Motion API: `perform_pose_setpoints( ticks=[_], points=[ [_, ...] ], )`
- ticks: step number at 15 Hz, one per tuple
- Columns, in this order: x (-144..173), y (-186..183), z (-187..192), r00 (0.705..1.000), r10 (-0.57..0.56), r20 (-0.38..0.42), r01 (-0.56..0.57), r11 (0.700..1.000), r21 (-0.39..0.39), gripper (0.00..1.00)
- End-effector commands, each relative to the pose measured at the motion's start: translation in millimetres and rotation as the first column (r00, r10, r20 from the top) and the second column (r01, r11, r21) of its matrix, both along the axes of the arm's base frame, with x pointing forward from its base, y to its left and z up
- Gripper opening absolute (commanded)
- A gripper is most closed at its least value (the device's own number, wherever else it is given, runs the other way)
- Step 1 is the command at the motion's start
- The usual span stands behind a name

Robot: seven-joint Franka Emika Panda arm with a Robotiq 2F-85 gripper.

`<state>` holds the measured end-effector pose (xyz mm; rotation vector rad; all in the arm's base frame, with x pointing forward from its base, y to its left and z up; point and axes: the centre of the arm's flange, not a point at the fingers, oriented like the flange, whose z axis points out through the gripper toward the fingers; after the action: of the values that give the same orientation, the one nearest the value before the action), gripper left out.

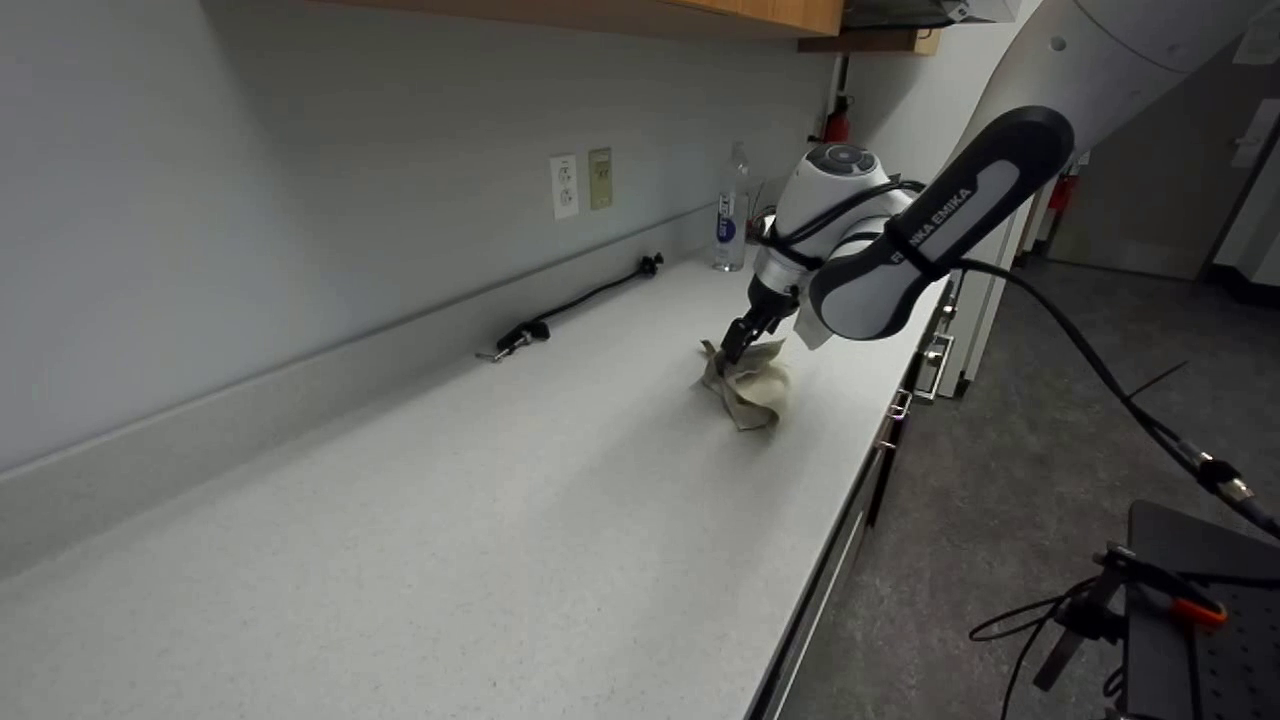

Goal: Fold the towel

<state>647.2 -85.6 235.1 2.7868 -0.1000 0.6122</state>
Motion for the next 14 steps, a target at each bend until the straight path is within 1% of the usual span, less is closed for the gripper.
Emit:
perform_pose_setpoints(
  ticks=[1,4,6,7,8,9,10,11,13,14],
  points=[
    [-12.1,-7.6,45.1,1.000,0.005,0.028,-0.004,1.000,-0.025,1.00],
    [-16.3,-11.2,64.7,0.999,0.011,0.035,-0.010,1.000,-0.021,1.00],
    [-21.0,-9.4,69.4,1.000,0.015,0.015,-0.015,1.000,-0.018,1.00],
    [-24.8,-7.7,69.4,1.000,0.018,-0.003,-0.018,1.000,-0.017,0.94],
    [-28.3,-6.3,69.5,1.000,0.021,-0.018,-0.021,1.000,-0.018,0.77],
    [-32.7,-5.4,68.6,0.999,0.024,-0.036,-0.025,1.000,-0.016,0.70],
    [-36.9,-4.1,67.3,0.998,0.027,-0.051,-0.028,0.999,-0.020,0.68],
    [-41.2,-2.8,64.7,0.997,0.028,-0.069,-0.030,0.999,-0.022,0.61],
    [-48.8,-2.1,60.0,0.994,0.029,-0.104,-0.032,0.999,-0.024,0.44],
    [-52.0,-2.1,56.3,0.992,0.029,-0.123,-0.033,0.999,-0.024,0.37]
  ],
)
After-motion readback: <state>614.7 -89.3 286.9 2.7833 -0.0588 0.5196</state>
